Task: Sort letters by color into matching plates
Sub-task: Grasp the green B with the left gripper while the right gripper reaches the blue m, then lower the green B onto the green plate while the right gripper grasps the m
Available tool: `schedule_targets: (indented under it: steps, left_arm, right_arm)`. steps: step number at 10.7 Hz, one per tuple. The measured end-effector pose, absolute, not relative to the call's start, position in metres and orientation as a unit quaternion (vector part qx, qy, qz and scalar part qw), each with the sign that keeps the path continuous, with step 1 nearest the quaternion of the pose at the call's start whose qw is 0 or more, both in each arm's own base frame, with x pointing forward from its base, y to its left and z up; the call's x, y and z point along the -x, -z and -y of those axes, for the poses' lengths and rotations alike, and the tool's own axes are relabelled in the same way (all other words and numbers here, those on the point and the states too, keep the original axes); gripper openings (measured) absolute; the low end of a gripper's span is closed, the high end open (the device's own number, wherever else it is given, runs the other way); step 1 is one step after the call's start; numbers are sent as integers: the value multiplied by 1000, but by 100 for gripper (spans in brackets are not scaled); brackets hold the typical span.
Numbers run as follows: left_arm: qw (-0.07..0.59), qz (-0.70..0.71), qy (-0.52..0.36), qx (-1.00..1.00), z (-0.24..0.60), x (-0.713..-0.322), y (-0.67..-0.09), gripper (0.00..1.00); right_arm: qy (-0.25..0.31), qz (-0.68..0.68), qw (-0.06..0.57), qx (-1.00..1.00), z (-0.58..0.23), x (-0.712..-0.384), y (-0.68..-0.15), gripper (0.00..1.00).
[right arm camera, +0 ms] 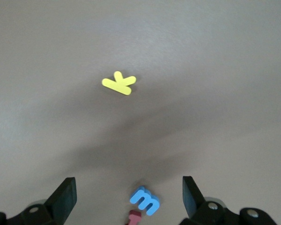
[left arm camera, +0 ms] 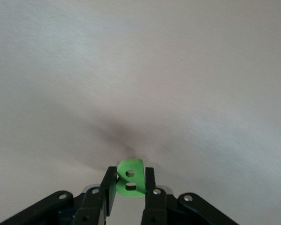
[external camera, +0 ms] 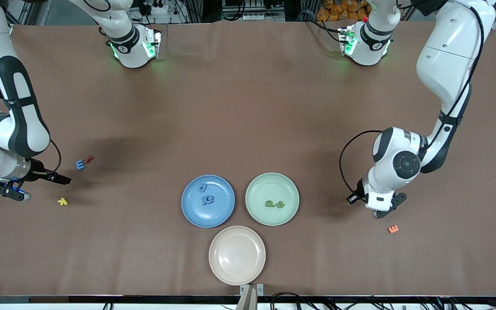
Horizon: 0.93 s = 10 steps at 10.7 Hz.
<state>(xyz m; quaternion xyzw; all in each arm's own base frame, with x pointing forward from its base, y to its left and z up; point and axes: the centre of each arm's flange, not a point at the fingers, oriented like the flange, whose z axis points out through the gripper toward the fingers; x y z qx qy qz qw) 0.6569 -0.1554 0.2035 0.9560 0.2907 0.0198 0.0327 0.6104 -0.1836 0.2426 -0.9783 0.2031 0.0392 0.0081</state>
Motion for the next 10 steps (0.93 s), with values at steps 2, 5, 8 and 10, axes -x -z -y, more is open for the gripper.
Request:
schedule_targets:
  steps: [2, 5, 8, 10]
  left_arm:
    - [40, -282, -30, -958, 192, -654, -218, 29]
    - [49, -269, -40, -961, 256, -637, -236, 29]
    - [53, -256, -35, -965, 328, -603, -236, 29]
    - [60, -269, -37, -961, 355, -592, -242, 29]
  right_arm:
    - [-42, -279, 5, 959, 182, -608, -240, 100]
    - [-45, -389, 0, 920, 177, -607, -236, 100]
    - [-14, -428, 1, 904, 173, -598, -217, 100]
    - [-9, -435, -1, 900, 168, -578, -192, 100]
